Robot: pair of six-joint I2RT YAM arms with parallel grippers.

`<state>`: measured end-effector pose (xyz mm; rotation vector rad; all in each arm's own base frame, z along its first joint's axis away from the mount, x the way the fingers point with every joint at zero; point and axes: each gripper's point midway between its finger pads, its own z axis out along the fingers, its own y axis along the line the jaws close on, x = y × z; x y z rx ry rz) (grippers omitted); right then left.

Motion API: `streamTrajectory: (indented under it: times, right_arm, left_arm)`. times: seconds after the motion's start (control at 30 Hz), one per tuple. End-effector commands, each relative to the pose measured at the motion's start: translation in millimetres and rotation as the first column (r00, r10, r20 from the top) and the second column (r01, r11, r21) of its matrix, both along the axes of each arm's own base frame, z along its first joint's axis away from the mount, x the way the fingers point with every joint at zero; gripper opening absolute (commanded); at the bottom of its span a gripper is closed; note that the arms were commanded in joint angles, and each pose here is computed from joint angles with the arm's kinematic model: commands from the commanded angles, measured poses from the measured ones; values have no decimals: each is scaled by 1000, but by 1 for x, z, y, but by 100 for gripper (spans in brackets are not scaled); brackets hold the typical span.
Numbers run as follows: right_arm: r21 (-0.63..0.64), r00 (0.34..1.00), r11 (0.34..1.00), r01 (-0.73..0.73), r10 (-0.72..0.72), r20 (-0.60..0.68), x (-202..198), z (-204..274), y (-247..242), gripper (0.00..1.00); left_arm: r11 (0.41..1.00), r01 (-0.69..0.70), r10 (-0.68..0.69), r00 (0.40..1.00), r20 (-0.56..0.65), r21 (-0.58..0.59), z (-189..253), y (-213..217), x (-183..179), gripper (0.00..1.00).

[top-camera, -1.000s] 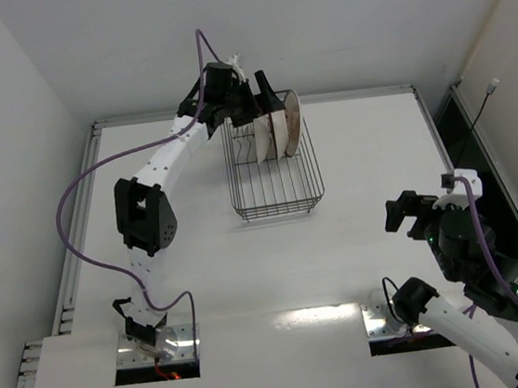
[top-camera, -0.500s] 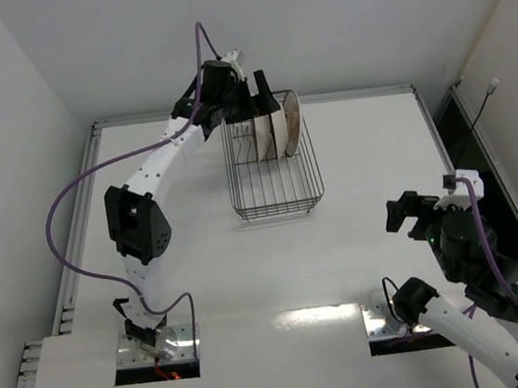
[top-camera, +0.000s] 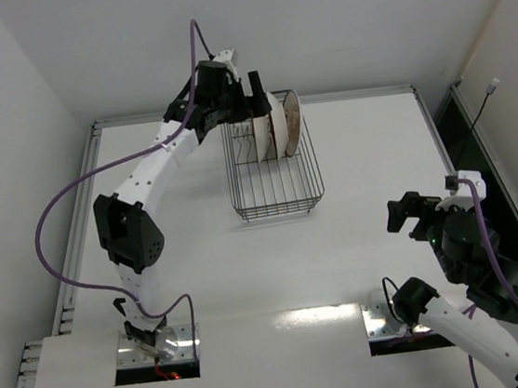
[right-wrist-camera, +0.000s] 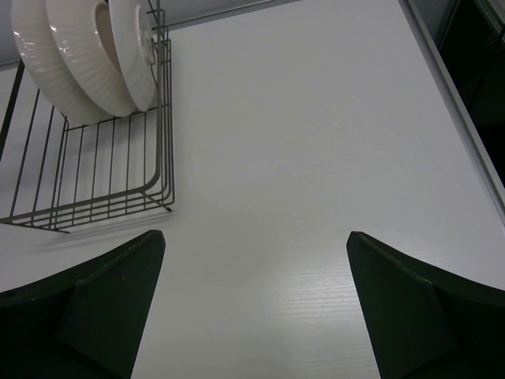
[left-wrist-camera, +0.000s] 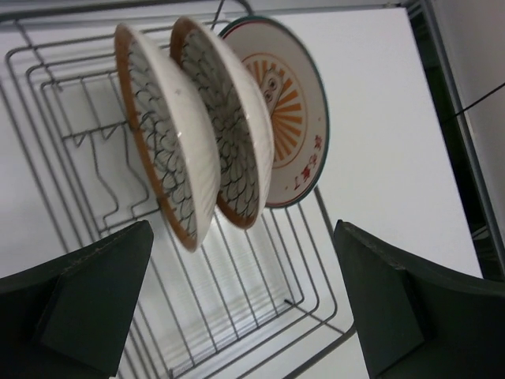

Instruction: Load the plates into the dish rack

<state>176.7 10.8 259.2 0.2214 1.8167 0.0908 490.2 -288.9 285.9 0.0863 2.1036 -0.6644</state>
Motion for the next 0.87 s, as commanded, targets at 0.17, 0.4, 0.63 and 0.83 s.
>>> streamTrajectory:
  times: [0.17, 0.4, 0.63, 0.83]
  right_arm:
    - [-19, 999, 999, 49, -50, -22, 10, -1, 0, 100]
    - [-129, 987, 990, -52, 31, -155, 31, -20, 26, 100]
    - [-109, 992, 989, -97, 87, -89, 26, -3, 28, 100]
    - [-68, 999, 997, -42, 41, -20, 17, 0, 14, 100]
  left_arm:
    - [988, -142, 127, 969, 213, 57, 72, 59, -71, 100]
    - [883, -408, 348, 901, 259, 231, 44, 134, -123, 100]
    - [820, -491, 442, 870, 219, 295, -16, 175, -160, 100]
    - [736, -601, 550, 799, 243, 312, -37, 213, -184, 100]
